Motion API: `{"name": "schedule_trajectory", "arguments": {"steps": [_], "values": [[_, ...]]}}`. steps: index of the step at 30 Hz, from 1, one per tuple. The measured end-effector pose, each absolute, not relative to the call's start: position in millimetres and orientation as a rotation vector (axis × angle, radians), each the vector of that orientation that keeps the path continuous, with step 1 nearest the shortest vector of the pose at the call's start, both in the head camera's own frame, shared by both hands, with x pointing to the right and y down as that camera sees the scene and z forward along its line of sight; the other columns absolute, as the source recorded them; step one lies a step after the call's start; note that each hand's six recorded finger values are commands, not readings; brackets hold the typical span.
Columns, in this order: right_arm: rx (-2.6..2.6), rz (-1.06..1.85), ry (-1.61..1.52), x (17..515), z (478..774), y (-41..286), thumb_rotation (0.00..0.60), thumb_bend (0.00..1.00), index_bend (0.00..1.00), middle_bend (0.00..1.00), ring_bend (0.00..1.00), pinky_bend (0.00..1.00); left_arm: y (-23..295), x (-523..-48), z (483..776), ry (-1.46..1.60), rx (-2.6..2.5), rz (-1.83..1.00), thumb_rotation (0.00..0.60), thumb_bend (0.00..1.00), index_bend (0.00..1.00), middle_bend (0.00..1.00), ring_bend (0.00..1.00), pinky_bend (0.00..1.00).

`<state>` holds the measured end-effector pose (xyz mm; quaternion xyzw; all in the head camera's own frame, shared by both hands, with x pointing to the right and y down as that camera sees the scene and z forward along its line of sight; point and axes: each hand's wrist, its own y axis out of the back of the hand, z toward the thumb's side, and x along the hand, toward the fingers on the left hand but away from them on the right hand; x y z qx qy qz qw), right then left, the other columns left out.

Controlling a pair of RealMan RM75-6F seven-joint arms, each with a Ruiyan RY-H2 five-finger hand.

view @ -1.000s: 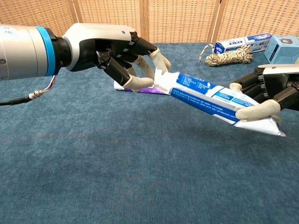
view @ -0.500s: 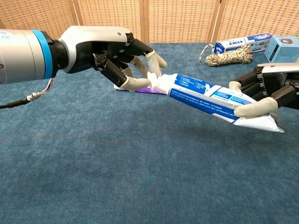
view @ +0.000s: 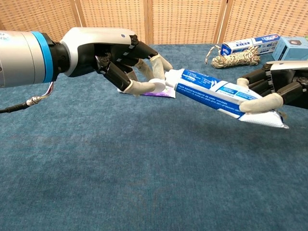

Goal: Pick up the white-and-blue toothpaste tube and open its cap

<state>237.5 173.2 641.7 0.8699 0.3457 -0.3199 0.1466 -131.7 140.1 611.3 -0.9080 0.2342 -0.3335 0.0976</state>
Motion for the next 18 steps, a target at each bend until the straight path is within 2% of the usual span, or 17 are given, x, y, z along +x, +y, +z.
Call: {"name": "schedule_trajectory", "arguments": {"steps": [12,18], "values": [[2.465,-0.932,1.042,239,644,169,0.6,0.71,0.89,0.73,0.74,0.84,145,-129,608,0.689,-2.697,-0.969,0.6,0.4,0.42,0.19,0.27,0.38],[2.49,-0.963,1.049,240,643,168,0.6,0.71,0.89,0.73,0.74,0.84,136,-137,600,0.743,-2.658,-0.95,0.6,0.4,0.39,0.18,0.26,0.37]]}}
